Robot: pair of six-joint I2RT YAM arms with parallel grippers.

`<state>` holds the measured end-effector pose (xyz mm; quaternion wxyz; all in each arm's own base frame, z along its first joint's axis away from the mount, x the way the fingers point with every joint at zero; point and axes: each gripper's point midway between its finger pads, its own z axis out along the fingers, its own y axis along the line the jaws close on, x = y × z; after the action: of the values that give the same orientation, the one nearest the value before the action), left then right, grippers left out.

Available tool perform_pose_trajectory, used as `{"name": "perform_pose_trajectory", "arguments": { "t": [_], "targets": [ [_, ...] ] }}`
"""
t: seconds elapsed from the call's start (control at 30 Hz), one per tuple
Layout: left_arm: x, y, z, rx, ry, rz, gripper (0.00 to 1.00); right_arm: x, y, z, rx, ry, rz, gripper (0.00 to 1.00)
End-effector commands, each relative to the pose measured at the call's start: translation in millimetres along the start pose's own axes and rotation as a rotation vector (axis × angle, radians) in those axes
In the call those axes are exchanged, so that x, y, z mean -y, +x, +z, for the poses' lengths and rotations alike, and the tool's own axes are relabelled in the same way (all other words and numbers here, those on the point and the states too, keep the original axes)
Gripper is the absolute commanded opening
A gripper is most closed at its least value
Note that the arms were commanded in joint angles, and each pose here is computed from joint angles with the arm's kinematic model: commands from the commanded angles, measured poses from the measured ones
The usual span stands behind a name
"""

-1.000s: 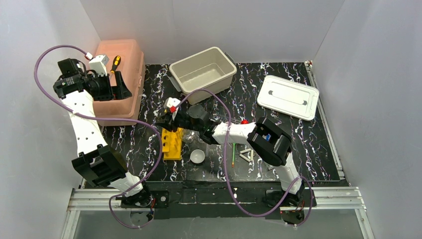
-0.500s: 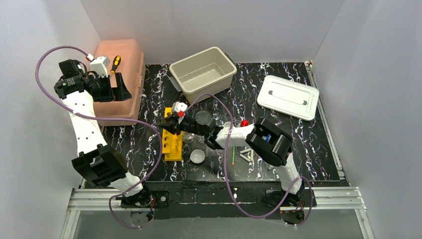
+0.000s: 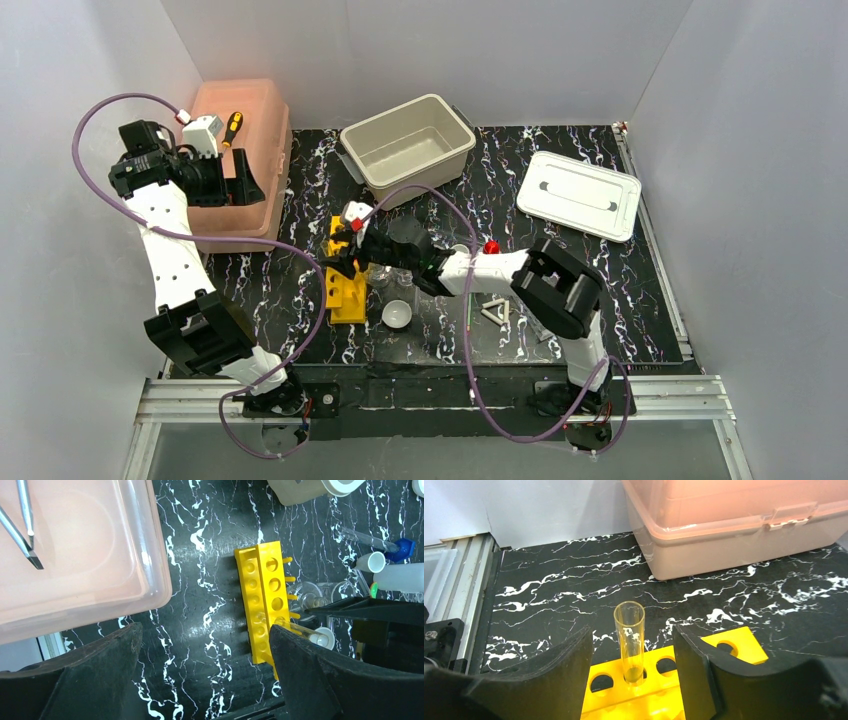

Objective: Organize the chemistry lab equipment
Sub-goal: Adjust the test tube rack at the center of the board.

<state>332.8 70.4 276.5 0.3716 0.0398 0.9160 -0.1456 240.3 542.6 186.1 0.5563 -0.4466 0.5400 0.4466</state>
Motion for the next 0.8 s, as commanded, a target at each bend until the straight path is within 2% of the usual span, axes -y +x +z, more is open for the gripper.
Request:
{"name": "perform_pose_trajectory", "arguments": {
  "t": [0.0,0.13,0.33,0.57,0.7,0.77],
  "targets": [
    [13.4,1.8,-12.6,-0.019,0.036,0.019,0.98,5.3,-62.9,-10.3,0.023,0.039,-0.059,0.68],
    [15.1,0.7,-13.0,-0.011,0.042,0.02,0.98,3.1,-65.6,-30.8,-0.046,0.057,-0.05,0.65],
    [17.1,-2.9,-16.3,0.008,0.039,0.028,0.98,-6.0,-21.5,-68.0,-0.286,0.058,0.004,0.43],
    [20.2,-0.4,-17.3,0.016,0.042,0.025,0.98,-37.0,18.7,-89.5,-0.4,-0.016,0.122,0.38],
    [20.5,-0.1,-17.0,0.018,0.042,0.021,1.0,-48.8,36.4,-90.6,-0.444,-0.053,0.133,0.27],
    [20.2,-0.7,-17.2,0.019,0.042,0.02,0.99,-50.3,46.1,-89.3,-0.461,-0.061,0.137,0.26]
  ]
}}
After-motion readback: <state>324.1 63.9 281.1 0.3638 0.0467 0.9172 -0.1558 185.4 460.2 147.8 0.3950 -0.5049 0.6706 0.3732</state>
